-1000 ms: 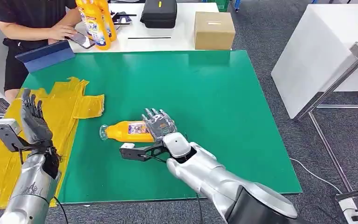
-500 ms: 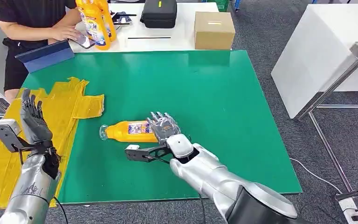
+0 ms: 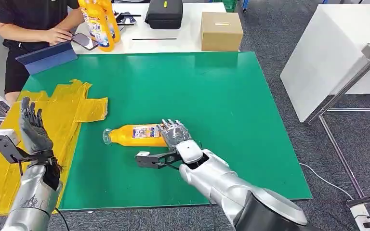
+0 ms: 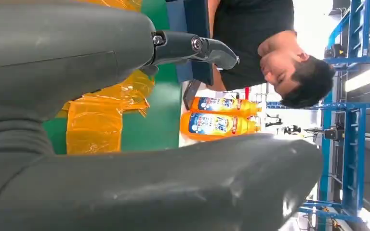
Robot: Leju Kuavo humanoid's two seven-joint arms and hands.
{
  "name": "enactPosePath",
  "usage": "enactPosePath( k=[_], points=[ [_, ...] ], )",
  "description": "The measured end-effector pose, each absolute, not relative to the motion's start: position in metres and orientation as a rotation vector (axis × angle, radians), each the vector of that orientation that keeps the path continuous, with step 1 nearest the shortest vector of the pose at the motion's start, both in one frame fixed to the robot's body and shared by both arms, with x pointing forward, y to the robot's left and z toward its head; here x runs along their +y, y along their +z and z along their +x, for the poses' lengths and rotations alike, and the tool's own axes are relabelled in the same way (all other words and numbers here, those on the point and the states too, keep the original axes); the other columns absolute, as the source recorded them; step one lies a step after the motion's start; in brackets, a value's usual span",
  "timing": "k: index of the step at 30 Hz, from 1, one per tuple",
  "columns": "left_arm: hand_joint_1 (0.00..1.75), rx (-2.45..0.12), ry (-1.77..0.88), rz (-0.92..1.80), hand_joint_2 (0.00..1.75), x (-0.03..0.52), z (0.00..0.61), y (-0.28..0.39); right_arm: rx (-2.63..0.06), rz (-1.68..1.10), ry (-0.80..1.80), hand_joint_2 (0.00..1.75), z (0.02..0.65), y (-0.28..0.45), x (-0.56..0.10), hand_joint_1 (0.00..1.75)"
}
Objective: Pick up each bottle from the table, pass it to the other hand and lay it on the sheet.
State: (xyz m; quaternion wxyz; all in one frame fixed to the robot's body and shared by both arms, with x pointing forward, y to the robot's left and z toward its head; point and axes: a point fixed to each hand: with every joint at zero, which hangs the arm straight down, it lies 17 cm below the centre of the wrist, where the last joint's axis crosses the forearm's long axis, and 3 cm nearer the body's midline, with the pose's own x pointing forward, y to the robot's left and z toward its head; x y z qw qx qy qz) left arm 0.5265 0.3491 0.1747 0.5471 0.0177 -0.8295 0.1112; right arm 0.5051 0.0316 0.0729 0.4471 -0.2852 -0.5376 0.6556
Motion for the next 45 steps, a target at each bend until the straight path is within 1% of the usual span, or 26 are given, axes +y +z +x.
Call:
enactPosePath(
  k=[17,18,19,20,21,24,25,26,27,28,30,31,33,35,37,38,39,40,41,43,44,45],
  points=[
    [0.00,-1.967,0.293,0.045,0.00,0.358,0.515,0.169,-1.286,-0.702,1.641,1.75,0.504,0.066,0.028,0.00],
    [0.00,-1.968,0.293,0.046,0.00,0.359,0.515,0.169,-1.284,-0.704,1.643,1.75,0.504,0.066,0.027,0.03],
    [0.00,-1.968,0.295,0.045,0.00,0.359,0.514,0.169,-1.283,-0.707,1.645,1.75,0.504,0.066,0.027,0.49],
    [0.00,-1.968,0.296,0.045,0.00,0.359,0.513,0.169,-1.280,-0.709,1.645,1.75,0.504,0.065,0.027,1.34],
    [0.00,-1.969,0.296,0.045,0.00,0.359,0.513,0.169,-1.277,-0.709,1.648,1.75,0.504,0.065,0.026,1.47],
    [0.00,-1.971,0.305,0.041,0.00,0.360,0.513,0.169,-1.266,-0.712,1.659,1.75,0.505,0.065,0.025,1.50],
    [0.00,-1.971,0.306,0.039,0.00,0.360,0.513,0.169,-1.266,-0.715,1.660,1.75,0.506,0.066,0.025,1.48],
    [0.00,-1.971,0.308,0.039,0.00,0.360,0.513,0.169,-1.265,-0.718,1.662,1.75,0.507,0.067,0.025,1.54],
    [0.00,-1.971,0.311,0.037,0.00,0.360,0.512,0.169,-1.266,-0.722,1.663,1.75,0.508,0.069,0.025,1.54],
    [0.00,-1.972,0.314,0.036,0.00,0.361,0.512,0.170,-1.267,-0.726,1.665,1.75,0.509,0.071,0.024,1.50],
    [0.00,-1.973,0.317,0.036,0.00,0.361,0.512,0.170,-1.269,-0.735,1.670,1.75,0.511,0.074,0.024,1.52],
    [0.00,-1.974,0.319,0.037,0.00,0.362,0.512,0.170,-1.270,-0.738,1.673,1.75,0.512,0.075,0.025,1.47],
    [0.00,-1.978,0.322,0.039,0.00,0.363,0.511,0.172,-1.274,-0.746,1.675,1.75,0.514,0.079,0.026,1.48],
    [0.00,-1.982,0.326,0.042,0.00,0.365,0.510,0.173,-1.274,-0.753,1.677,1.75,0.515,0.080,0.026,1.45],
    [0.00,-1.987,0.331,0.044,0.00,0.366,0.509,0.174,-1.274,-0.760,1.680,1.75,0.516,0.082,0.026,1.50],
    [0.00,-1.990,0.332,0.045,0.00,0.367,0.508,0.175,-1.275,-0.765,1.680,1.75,0.517,0.083,0.025,1.47],
    [0.00,-1.992,0.335,0.049,0.00,0.368,0.508,0.176,-1.276,-0.769,1.681,1.75,0.518,0.085,0.025,1.52],
    [0.00,-1.995,0.337,0.051,0.00,0.369,0.508,0.177,-1.277,-0.772,1.680,1.75,0.519,0.086,0.025,1.48],
    [0.00,-1.997,0.338,0.053,0.00,0.369,0.507,0.178,-1.276,-0.775,1.681,1.75,0.520,0.086,0.024,1.52],
    [0.00,-2.004,0.345,0.060,0.00,0.372,0.507,0.181,-1.270,-0.781,1.693,1.75,0.520,0.086,0.024,1.40],
    [0.00,-2.005,0.350,0.064,0.00,0.374,0.506,0.181,-1.267,-0.785,1.698,1.75,0.520,0.086,0.023,0.07],
    [0.00,-2.008,0.354,0.068,0.00,0.376,0.506,0.182,-1.264,-0.785,1.700,1.75,0.520,0.085,0.023,0.00]
  ],
)
